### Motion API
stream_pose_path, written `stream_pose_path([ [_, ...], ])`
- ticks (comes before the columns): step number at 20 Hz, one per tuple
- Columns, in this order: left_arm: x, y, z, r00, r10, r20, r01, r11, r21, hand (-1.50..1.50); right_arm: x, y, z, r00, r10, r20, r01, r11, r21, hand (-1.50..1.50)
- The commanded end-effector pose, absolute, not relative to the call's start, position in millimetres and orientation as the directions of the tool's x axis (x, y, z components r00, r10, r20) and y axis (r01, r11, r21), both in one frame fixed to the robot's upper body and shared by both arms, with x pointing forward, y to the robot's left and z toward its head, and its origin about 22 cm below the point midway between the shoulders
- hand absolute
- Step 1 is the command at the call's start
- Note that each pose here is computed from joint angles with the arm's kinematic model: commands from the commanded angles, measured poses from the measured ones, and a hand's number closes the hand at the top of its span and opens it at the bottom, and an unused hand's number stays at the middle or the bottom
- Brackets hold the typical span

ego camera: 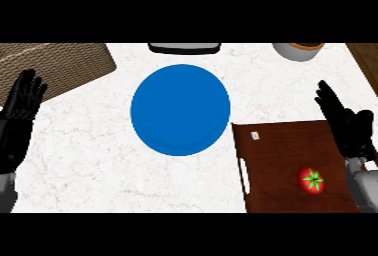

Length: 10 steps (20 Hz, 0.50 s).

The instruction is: Pick the tomato from the tray and place it in the plate

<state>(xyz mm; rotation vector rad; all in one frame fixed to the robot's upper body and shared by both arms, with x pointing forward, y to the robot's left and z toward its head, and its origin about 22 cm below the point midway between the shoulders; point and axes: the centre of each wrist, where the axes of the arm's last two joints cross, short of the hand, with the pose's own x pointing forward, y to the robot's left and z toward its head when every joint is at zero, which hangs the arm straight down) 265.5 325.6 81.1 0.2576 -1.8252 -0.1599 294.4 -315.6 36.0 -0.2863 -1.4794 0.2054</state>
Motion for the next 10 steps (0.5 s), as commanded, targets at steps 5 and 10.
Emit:
stream_pose_path([
  [5, 281, 304, 99, -0.246, -0.257, 0.934, -0.021, 0.965, 0.260, 0.00, 304, -189, 60, -0.272, 0.129, 0.954, -0.334, 0.917, -0.219, 1.50],
  [10, 284, 289, 102, -0.194, -0.236, 0.952, 0.038, 0.968, 0.247, 0.00, 281, -213, 11, -0.156, 0.751, 0.642, -0.082, 0.637, -0.766, 1.50],
])
